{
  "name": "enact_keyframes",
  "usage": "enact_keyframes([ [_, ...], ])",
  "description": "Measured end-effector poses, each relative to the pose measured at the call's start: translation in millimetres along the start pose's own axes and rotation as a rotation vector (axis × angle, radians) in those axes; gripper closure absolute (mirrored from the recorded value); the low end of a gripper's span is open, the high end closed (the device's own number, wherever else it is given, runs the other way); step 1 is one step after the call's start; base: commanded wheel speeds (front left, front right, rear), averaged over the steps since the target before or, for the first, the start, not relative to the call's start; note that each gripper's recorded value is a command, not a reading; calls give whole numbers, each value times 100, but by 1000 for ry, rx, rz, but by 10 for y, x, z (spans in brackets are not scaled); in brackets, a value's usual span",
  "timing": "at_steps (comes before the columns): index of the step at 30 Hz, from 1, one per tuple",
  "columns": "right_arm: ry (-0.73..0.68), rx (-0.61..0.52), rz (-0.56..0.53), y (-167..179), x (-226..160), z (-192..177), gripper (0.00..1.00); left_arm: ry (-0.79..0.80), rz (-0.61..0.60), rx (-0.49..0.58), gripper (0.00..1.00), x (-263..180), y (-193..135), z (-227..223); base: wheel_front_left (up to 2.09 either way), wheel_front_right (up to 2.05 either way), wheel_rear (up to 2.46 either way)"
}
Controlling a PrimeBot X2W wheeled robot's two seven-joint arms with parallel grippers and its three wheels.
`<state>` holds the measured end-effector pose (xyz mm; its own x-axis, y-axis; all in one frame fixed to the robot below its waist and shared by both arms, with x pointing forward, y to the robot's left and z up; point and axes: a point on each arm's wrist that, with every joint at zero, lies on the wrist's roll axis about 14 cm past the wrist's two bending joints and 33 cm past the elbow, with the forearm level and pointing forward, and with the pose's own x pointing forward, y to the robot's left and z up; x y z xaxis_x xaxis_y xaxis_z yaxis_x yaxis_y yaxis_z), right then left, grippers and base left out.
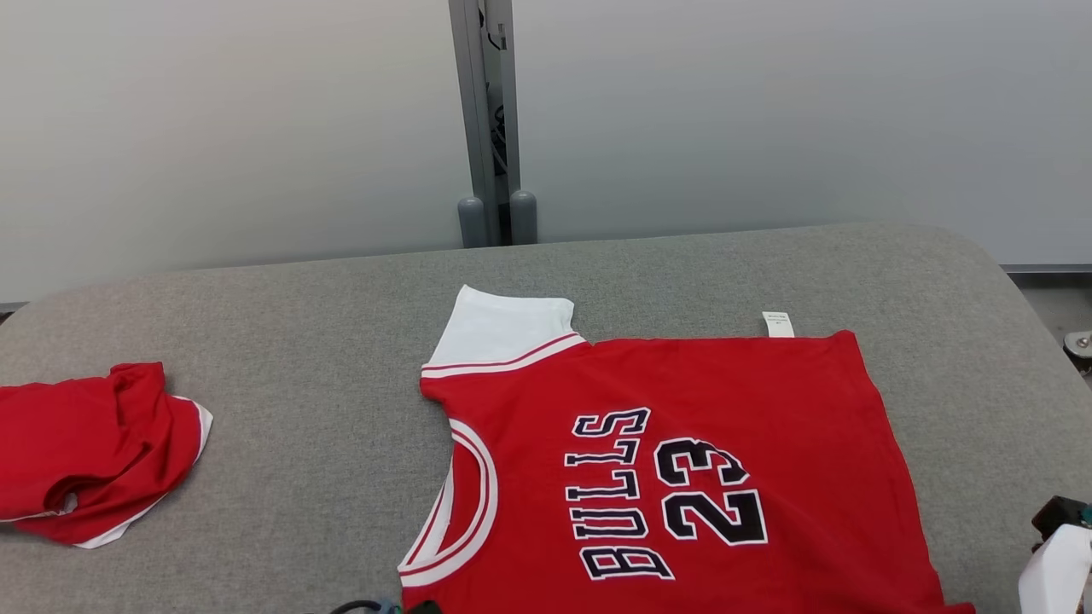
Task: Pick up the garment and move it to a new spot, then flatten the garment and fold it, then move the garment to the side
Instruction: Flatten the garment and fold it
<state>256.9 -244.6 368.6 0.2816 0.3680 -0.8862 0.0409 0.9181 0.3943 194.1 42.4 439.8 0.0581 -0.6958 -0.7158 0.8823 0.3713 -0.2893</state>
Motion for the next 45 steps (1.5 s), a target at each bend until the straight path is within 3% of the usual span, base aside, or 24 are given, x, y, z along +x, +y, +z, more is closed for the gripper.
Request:
enact_keyframes([
  [12, -159, -49, 68, 263, -35, 347, 100, -187, 80, 8, 100, -145, 317, 387, 0, 0, 0],
  [22, -290, -43, 67, 262, -103, 587, 100, -323, 225, -3, 100, -228, 830, 609, 0, 0, 0],
  [45, -500, -35, 53, 293, -77, 1041, 100, -433, 446, -35, 100, -150, 1494, 776, 0, 0, 0],
])
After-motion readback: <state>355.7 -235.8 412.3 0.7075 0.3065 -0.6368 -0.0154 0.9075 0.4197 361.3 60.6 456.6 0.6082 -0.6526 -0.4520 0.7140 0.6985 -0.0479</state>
